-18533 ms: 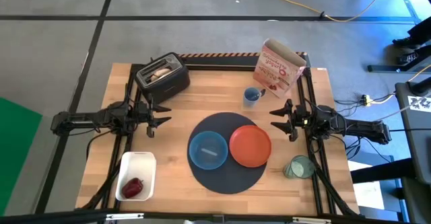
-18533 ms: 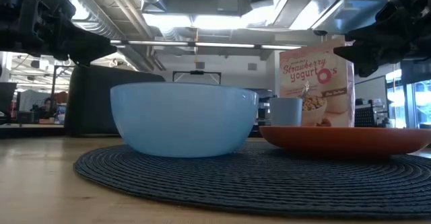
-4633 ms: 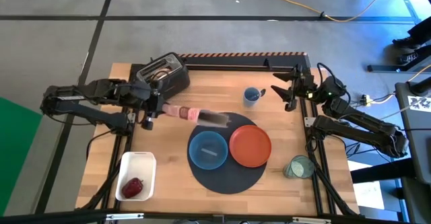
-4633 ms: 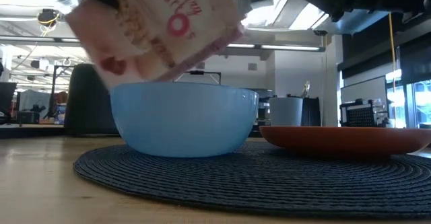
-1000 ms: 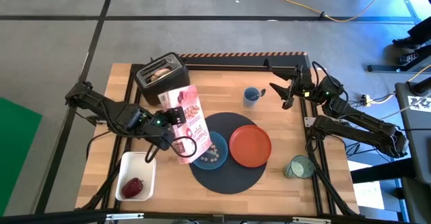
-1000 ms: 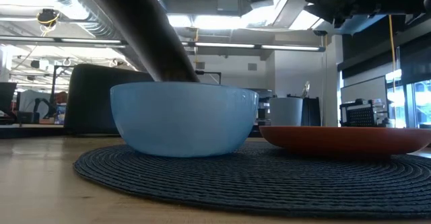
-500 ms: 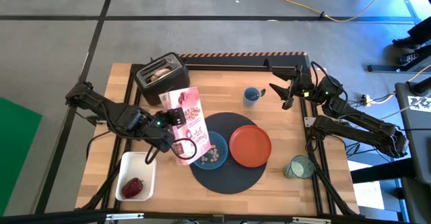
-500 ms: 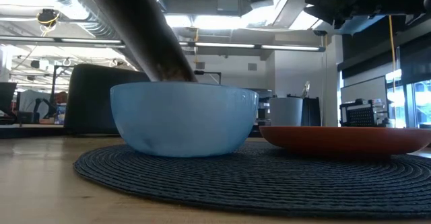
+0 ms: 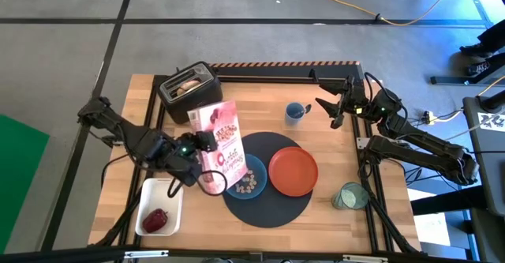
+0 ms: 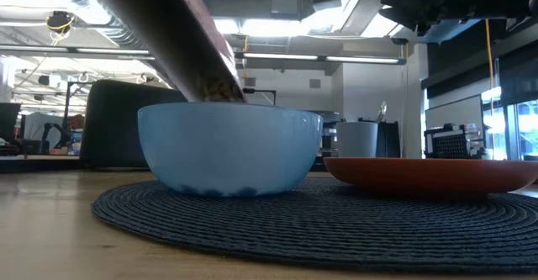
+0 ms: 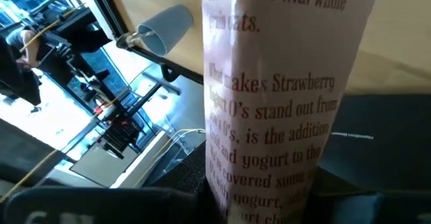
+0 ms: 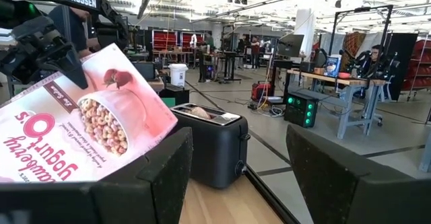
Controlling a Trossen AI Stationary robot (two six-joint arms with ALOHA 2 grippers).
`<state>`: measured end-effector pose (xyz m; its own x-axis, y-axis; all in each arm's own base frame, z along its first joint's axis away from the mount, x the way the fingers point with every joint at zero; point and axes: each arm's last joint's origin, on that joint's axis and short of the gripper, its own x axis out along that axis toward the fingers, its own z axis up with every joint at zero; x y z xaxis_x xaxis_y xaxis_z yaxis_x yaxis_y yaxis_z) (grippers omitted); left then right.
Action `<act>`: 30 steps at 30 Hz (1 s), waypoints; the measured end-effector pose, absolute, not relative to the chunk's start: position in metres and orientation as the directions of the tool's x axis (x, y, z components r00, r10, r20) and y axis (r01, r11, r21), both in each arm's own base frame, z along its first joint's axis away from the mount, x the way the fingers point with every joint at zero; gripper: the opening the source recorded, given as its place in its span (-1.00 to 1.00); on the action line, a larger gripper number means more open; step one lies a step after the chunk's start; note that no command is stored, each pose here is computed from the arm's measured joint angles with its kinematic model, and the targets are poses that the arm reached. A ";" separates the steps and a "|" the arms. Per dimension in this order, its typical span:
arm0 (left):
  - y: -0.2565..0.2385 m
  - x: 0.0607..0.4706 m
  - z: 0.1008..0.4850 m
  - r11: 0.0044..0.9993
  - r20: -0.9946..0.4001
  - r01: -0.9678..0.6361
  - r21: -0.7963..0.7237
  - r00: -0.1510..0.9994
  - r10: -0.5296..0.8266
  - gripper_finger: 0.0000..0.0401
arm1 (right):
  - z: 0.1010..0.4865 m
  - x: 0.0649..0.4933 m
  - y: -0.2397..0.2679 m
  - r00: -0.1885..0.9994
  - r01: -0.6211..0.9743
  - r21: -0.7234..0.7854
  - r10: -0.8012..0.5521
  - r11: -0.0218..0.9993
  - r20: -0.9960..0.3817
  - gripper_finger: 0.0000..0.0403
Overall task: Arrange a breakfast setting
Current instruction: Pour the cereal from the box on the blue bowl
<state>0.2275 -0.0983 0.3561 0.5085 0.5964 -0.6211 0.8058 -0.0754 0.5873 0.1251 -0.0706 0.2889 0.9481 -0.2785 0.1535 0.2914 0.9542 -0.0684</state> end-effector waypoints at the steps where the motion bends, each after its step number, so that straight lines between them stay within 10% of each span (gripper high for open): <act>1: -0.101 0.228 0.355 -0.085 -0.617 0.807 0.584 0.510 0.599 -0.50 | 0.289 0.125 -0.071 0.948 0.291 -0.068 -0.278 0.954 0.153 0.15; 30: -0.108 0.232 0.351 -0.136 -0.564 0.798 0.587 0.524 0.638 -0.50 | 0.289 0.125 -0.071 0.948 0.291 -0.068 -0.279 0.954 0.154 0.15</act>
